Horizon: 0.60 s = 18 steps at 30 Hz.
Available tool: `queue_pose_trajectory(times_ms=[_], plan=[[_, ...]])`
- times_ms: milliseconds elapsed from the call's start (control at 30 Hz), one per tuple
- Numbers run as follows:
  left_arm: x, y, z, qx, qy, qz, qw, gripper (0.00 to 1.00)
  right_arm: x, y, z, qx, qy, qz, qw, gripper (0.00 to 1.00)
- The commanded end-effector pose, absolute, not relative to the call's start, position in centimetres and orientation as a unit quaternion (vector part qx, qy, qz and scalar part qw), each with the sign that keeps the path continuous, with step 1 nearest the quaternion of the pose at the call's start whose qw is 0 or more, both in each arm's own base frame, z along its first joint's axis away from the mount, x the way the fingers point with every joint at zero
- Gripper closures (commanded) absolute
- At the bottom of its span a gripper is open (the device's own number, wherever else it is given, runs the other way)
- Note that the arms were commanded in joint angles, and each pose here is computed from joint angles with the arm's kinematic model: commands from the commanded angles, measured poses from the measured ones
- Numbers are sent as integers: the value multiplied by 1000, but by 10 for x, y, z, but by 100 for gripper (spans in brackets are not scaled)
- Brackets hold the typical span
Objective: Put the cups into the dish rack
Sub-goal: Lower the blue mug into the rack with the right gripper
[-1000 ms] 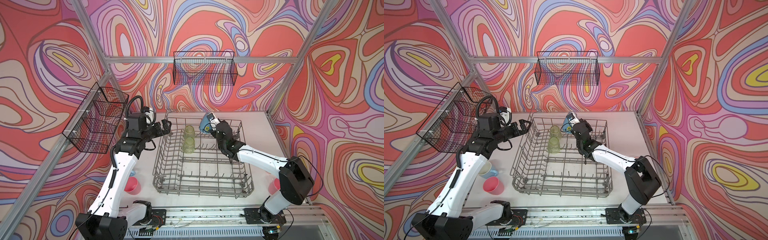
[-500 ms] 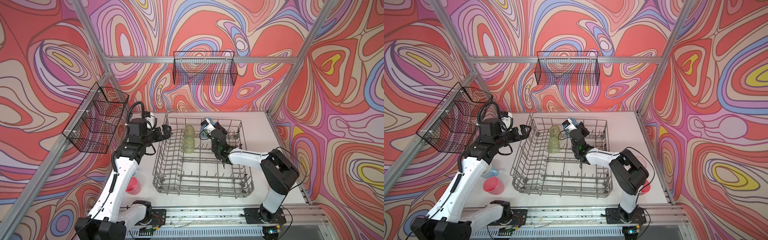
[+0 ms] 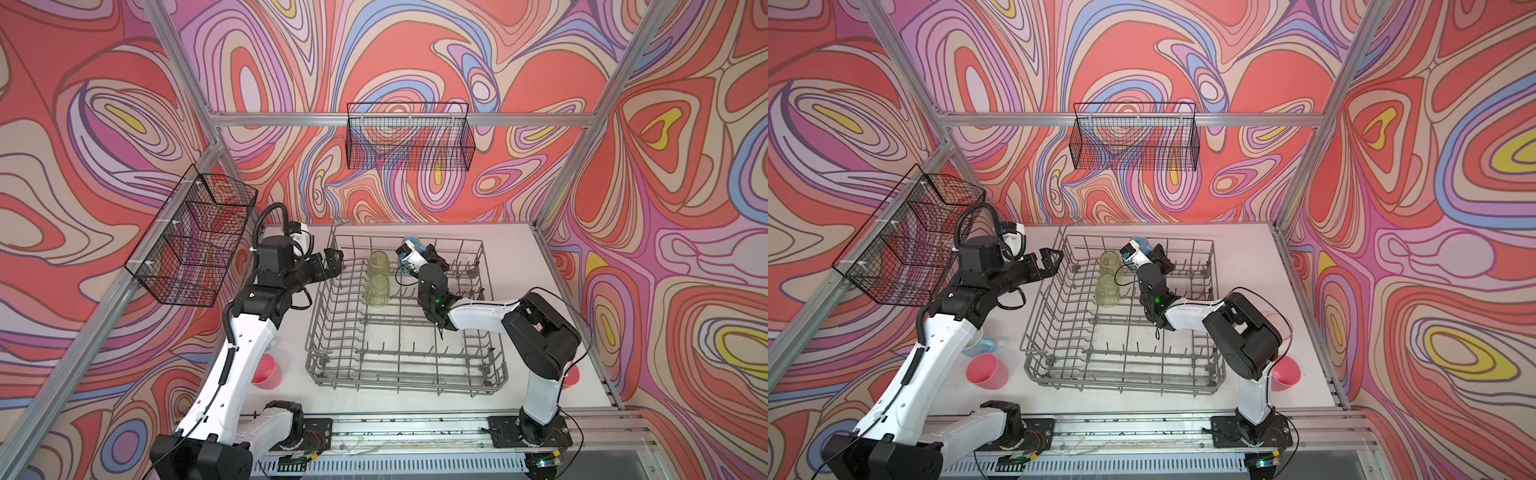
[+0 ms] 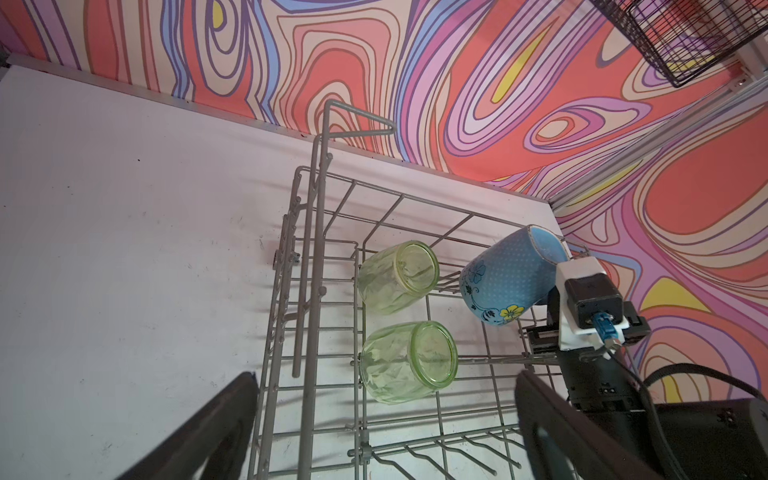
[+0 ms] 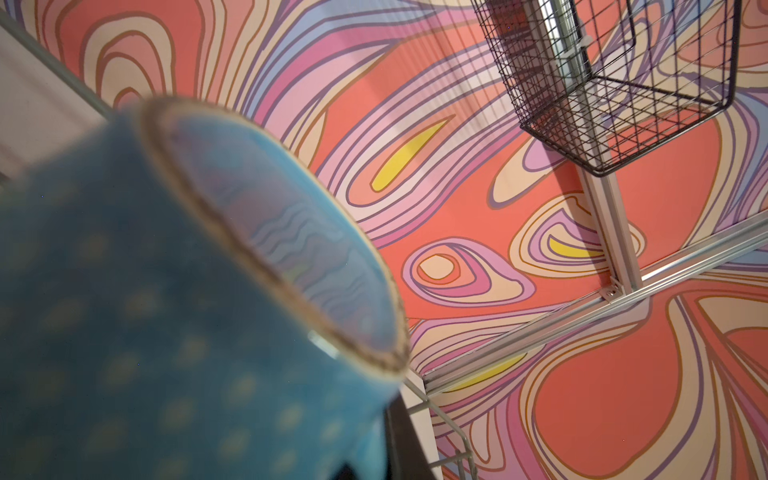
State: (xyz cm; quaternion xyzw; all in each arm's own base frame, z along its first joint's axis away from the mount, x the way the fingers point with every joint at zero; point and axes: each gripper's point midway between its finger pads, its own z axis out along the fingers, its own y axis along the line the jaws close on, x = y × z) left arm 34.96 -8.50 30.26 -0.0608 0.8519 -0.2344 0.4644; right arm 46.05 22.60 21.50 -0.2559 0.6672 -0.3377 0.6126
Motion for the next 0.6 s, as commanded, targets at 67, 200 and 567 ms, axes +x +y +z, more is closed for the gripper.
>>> queue_pose_trajectory(times_ms=[67,200,567], plan=[[351,-86,301,-56,849,-241,467,2,458,211,255,-201,661,-314,651,100],[350,-87,301,-55,847,-245,468,2,459,196,257,-191,668,-318,645,100],[345,-97,305,-26,840,-266,472,2,465,191,235,-195,675,-326,633,100]])
